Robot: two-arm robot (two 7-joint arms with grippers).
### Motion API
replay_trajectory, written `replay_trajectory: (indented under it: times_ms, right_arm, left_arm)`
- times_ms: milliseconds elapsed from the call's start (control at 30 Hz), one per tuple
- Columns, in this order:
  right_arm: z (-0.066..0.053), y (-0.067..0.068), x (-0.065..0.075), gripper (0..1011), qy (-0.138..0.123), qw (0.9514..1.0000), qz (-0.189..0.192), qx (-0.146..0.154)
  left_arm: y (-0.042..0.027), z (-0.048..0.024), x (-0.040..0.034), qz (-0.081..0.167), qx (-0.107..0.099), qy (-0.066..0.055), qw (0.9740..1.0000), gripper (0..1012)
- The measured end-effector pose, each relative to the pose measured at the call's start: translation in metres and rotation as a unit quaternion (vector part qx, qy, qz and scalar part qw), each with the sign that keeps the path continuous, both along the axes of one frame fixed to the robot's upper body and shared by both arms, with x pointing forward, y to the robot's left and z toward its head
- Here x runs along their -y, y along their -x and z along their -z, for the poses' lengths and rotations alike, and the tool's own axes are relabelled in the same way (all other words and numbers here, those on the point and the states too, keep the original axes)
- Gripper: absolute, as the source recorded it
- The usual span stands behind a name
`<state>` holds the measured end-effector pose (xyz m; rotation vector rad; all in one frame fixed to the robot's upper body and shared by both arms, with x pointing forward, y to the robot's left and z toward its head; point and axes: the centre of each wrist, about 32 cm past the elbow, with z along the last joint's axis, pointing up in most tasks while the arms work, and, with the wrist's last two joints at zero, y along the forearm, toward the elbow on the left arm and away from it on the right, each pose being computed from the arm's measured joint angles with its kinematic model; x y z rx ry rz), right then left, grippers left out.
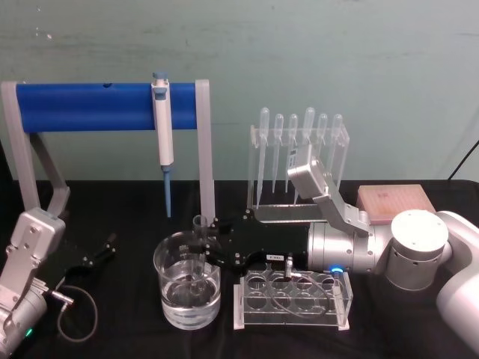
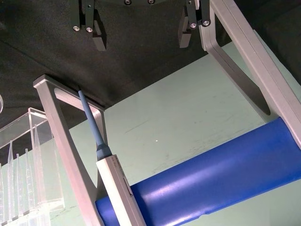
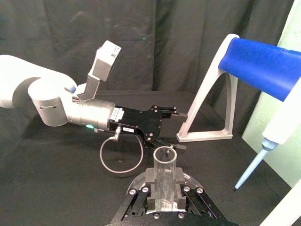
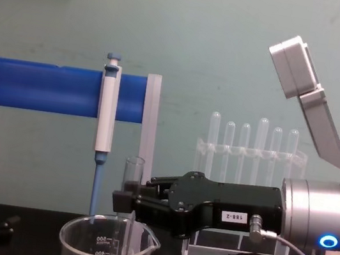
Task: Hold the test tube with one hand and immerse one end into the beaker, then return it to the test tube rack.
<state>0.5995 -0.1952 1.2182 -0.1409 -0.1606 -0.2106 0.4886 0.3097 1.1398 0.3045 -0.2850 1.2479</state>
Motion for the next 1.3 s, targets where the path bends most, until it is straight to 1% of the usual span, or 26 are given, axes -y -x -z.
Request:
replay_trajectory:
  times_ms: [200,333,567,700,800,933,1033,1133,1167,1267,1300]
  right_arm:
    - [0.000,-0.001,0.000,239,0.000,1.0000,-0.001,0.000]
    - [-0.001,-0.005,-0.004,241,-0.002,0.9999,-0.016,0.003]
    - [-0.009,-0.007,-0.009,239,-0.004,0.9995,-0.030,0.009]
    - [-0.018,-0.007,-0.010,241,-0.002,0.9993,-0.035,0.015]
    - [-0.029,-0.005,-0.010,241,-0.001,0.9990,-0.040,0.020]
    - [-0.037,-0.003,-0.008,241,-0.002,0.9988,-0.042,0.024]
    - [-0.050,0.001,-0.005,241,-0.003,0.9987,-0.043,0.029]
    - [-0.057,0.003,-0.003,241,-0.003,0.9986,-0.043,0.032]
    - [-0.062,0.004,-0.001,239,-0.004,0.9985,-0.042,0.034]
    - [-0.068,0.007,0.001,241,-0.005,0.9984,-0.041,0.037]
    - [-0.072,0.008,0.003,239,-0.005,0.9984,-0.040,0.039]
  left_arm:
    - [0.0000,0.0000,0.0000,0.000,0.000,0.000,1.0000,1000]
    - [0.0000,0.0000,0.0000,0.000,0.000,0.000,1.0000,1000]
    - [0.0000,0.0000,0.0000,0.000,0.000,0.000,1.0000,1000]
    - [0.0000,0.0000,0.0000,0.000,0.000,0.000,1.0000,1000]
    - [0.0000,0.0000,0.0000,0.000,0.000,0.000,1.0000,1000]
    - [0.0000,0.0000,0.0000,0.000,0.000,0.000,1.0000,1000]
    - [0.0000,0.0000,0.0000,0.000,0.000,0.000,1.0000,1000]
    - [0.0000,0.0000,0.0000,0.000,0.000,0.000,1.0000,1000]
    - [0.0000,0.0000,0.0000,0.000,0.000,0.000,1.0000,1000]
    - [0.0000,0.0000,0.0000,0.000,0.000,0.000,1.0000,1000]
    - [0.0000,0.0000,0.0000,0.000,0.000,0.000,1.0000,1000]
